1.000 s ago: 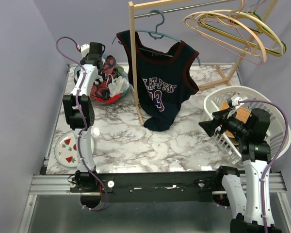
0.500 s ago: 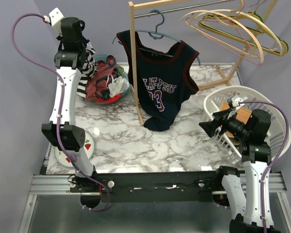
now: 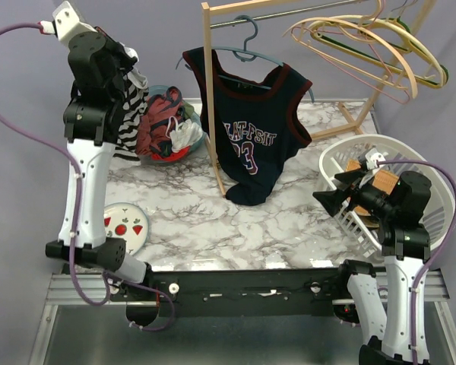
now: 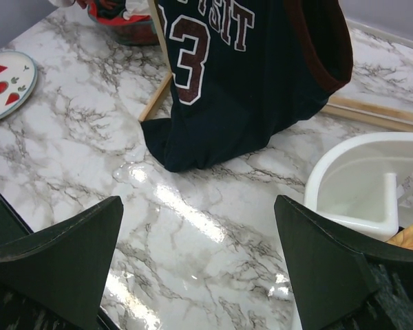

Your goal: Place the tank top on the hanger

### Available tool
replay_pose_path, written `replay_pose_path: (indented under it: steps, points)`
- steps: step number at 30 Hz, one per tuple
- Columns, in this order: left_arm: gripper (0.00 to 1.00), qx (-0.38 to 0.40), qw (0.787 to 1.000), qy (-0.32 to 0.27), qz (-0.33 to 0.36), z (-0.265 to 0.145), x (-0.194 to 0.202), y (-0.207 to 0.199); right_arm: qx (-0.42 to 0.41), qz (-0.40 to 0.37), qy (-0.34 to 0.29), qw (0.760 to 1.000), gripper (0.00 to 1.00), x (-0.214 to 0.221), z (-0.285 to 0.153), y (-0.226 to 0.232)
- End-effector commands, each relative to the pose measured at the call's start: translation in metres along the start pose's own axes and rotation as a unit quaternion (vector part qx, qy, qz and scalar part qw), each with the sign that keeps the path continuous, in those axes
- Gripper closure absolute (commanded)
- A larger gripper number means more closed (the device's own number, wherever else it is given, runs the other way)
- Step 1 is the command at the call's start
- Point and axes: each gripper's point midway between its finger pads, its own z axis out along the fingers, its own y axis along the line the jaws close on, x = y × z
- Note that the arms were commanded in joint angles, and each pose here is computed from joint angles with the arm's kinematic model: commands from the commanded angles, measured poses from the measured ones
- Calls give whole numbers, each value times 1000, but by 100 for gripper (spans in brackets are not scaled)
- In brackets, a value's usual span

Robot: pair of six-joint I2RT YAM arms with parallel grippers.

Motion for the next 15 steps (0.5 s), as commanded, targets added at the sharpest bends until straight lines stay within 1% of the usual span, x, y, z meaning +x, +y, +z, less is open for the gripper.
replay_pose_path:
  steps: [1,2,5,6,9,12,13,15]
  points:
    - [100,77,995,-68,-20,-71,-57,-33,-38,-33,-6,999,0,-14,-7,16]
    - [100,92,993,-66,-22,-82,-57,-40,-41,-38,-8,998,0,-16,-7,17]
    - [100,120,989,-78,-28,-113,-64,-41,-49,-46,-8,998,0,-19,-8,20]
    - [100,141,986,-82,-33,-129,-68,-43,-50,-47,-8,998,0,-20,-8,19]
    - [100,178,980,-78,-45,-155,-71,-46,-54,-52,-6,997,0,-22,-9,21]
    - [100,227,970,-66,-55,-178,-69,-53,-55,-58,-5,997,0,-25,-9,20]
    - [100,256,964,-58,-53,-186,-67,-59,-55,-60,-5,997,0,-25,-9,20]
    - [100,281,956,-53,-61,-199,-65,-61,-53,-64,-3,997,0,-27,-10,20]
